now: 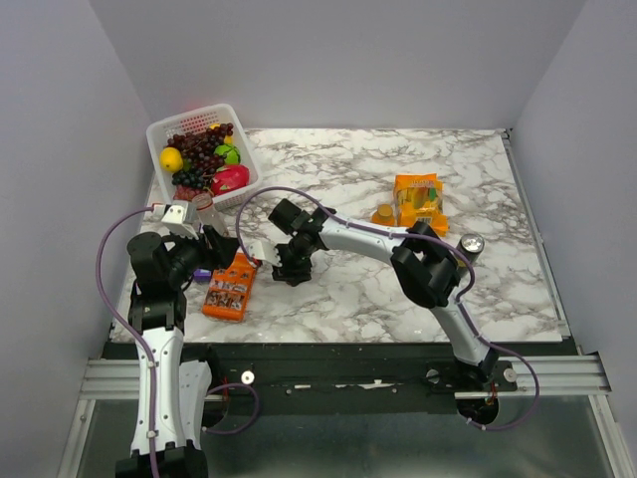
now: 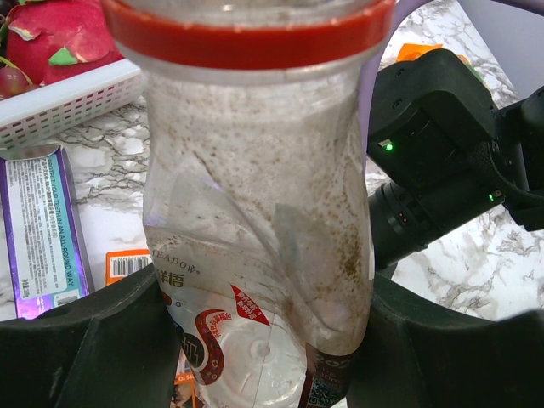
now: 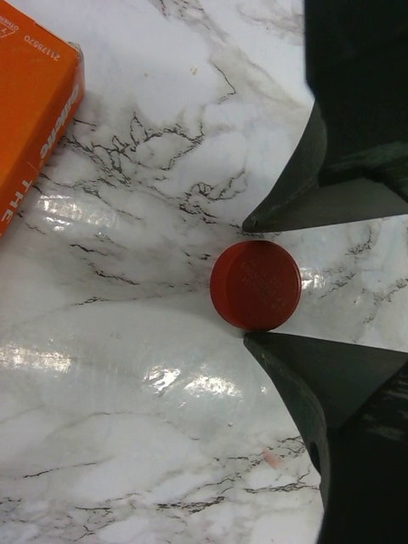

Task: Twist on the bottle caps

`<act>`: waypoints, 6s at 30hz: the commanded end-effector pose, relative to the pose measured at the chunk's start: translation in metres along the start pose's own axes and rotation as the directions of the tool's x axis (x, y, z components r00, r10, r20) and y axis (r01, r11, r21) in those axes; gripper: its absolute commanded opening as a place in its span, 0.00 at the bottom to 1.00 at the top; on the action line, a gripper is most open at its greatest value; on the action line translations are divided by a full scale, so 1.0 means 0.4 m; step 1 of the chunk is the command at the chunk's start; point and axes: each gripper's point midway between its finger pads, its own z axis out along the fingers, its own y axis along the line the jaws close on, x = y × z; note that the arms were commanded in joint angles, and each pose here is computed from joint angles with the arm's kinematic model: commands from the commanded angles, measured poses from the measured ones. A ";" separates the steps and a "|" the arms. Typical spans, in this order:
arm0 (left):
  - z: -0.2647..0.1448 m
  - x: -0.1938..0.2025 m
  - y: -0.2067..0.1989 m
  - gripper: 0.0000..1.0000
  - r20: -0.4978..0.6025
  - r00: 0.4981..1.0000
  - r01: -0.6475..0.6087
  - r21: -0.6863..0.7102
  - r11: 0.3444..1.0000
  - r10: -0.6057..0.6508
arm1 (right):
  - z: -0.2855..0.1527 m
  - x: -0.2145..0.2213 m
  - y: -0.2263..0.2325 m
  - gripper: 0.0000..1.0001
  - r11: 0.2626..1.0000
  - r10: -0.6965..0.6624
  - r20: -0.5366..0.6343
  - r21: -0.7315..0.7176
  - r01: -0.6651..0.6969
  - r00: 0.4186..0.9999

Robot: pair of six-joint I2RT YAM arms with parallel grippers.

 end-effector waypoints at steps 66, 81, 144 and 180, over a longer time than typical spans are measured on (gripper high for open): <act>0.077 0.303 -0.488 0.00 0.228 0.806 -0.501 0.754 0.425 0.545 | -0.604 -0.167 0.250 0.45 0.986 -0.041 0.070 0.164 0.029 0.997; 0.098 0.235 -0.482 0.00 0.268 0.834 -0.516 0.689 0.510 0.482 | -0.588 -0.206 0.299 0.47 0.998 0.046 0.144 0.037 -0.052 0.988; 0.074 0.284 -0.449 0.00 0.168 0.813 -0.484 0.728 0.485 0.558 | -0.717 -0.236 0.259 0.46 0.944 -0.323 0.286 0.171 0.284 0.902; 0.108 0.197 -0.484 0.00 0.318 0.735 -0.619 0.675 0.401 0.599 | -0.595 -0.157 0.257 0.47 0.910 -0.414 0.143 0.095 0.404 0.899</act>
